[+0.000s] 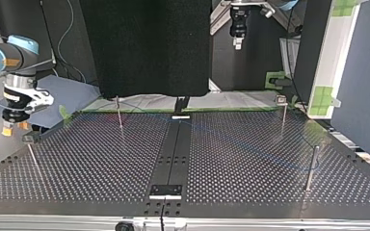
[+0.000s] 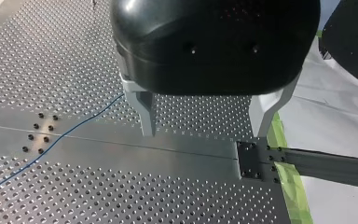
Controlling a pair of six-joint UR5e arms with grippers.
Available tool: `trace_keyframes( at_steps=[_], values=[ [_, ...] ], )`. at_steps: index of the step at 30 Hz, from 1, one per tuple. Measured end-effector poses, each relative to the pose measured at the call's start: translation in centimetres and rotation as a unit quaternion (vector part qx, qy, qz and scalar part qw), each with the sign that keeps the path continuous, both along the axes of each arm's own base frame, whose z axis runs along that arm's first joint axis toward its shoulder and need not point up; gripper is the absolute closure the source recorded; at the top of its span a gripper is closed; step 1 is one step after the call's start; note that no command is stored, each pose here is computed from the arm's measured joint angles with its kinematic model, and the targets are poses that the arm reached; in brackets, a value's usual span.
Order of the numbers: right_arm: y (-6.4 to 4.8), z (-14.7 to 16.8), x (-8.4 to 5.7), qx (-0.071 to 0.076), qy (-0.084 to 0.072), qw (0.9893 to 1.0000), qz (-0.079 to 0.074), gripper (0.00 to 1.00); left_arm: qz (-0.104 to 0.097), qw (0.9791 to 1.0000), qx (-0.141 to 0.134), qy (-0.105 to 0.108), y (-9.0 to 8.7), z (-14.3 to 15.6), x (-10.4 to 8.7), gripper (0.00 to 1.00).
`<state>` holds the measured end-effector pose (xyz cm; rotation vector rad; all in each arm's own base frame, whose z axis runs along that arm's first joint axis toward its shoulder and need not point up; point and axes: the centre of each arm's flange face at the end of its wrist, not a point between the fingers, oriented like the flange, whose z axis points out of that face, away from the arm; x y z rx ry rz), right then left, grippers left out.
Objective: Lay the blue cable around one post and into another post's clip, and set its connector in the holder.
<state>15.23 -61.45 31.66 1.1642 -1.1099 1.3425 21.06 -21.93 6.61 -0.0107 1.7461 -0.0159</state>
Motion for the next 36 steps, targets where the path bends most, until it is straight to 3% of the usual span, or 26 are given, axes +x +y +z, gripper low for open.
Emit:
trace_keyframes(
  at_steps=[8, 14, 22, 30, 32, 36],
  values=[
    [2.6, -2.5, 3.8, -0.001, 0.006, 1.0, 0.0, 0.01, -0.007, 1.0, -0.006, 0.002, -0.2, 0.0, -0.1, 0.0],
    [5.1, -4.9, 6.2, 0.021, 0.018, 0.9996, -0.001, 0.01, -0.014, 0.9998, -0.014, 0.003, -0.4, -0.1, -0.2, 0.0],
    [9.0, -8.2, 9.0, 0.06, 0.034, 0.9976, -0.001, 0.01, -0.014, 0.9996, -0.025, 0.001, -0.5, 0.0, -0.2, 0.0],
    [11.2, -9.0, 11.8, 0.061, 0.052, 0.9968, -0.001, 0.01, -0.023, 0.9982, -0.055, -0.006, -0.9, 0.1, 0.0, 0.0],
    [11.6, -9.0, 12.5, 0.06, 0.053, 0.9968, 0.003, 0.01, -0.028, 0.9976, -0.063, -0.009, -1.0, 0.2, 0.1, 0.0],
    [12.7, -9.1, 14.5, 0.06, 0.055, 0.9962, 0.03, 0.01, -0.04, 0.9959, -0.079, -0.021, -1.5, 0.4, 0.4, 0.0]
  ],
)
